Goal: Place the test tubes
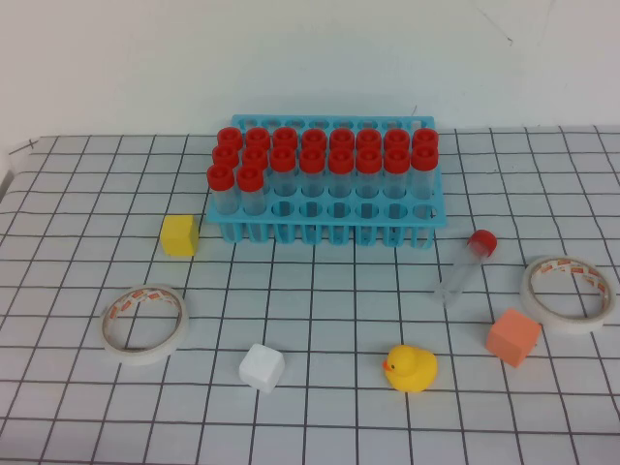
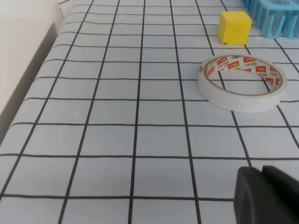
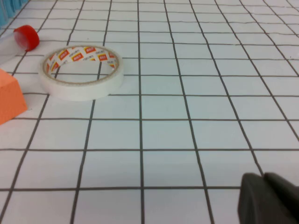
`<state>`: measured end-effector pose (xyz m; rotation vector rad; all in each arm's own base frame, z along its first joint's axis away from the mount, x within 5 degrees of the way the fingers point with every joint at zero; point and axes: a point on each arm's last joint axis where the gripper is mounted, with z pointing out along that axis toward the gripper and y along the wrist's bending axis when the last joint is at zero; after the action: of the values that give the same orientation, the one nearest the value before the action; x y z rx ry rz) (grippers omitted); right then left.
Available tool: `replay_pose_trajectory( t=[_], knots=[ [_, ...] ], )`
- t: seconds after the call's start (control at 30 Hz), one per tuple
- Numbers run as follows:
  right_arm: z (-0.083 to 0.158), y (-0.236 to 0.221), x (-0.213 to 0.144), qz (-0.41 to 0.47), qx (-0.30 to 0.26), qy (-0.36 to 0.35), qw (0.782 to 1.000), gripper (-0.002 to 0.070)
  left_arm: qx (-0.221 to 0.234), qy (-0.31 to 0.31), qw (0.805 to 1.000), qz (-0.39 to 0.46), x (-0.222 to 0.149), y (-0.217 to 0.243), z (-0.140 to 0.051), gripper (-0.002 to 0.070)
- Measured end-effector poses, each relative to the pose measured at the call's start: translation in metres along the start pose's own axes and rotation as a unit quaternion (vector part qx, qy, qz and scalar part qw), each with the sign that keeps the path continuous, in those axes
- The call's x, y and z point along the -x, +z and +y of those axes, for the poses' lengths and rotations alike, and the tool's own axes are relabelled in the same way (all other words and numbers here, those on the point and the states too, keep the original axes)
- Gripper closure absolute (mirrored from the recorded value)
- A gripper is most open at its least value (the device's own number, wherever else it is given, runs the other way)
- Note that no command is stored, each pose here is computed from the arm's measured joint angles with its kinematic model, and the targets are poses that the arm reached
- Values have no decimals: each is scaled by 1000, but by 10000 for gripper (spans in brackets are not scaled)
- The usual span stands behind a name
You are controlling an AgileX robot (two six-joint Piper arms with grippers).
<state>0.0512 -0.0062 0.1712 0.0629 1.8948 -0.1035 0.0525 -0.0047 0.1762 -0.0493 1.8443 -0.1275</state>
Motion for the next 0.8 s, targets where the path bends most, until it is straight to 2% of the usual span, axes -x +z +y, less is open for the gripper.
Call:
replay_pose_trajectory(
  t=[0.8],
  knots=[
    [0, 0, 0, 0, 0, 0, 1000, 678, 4, 22, 1000, 0, 0, 0, 1, 676]
  ],
)
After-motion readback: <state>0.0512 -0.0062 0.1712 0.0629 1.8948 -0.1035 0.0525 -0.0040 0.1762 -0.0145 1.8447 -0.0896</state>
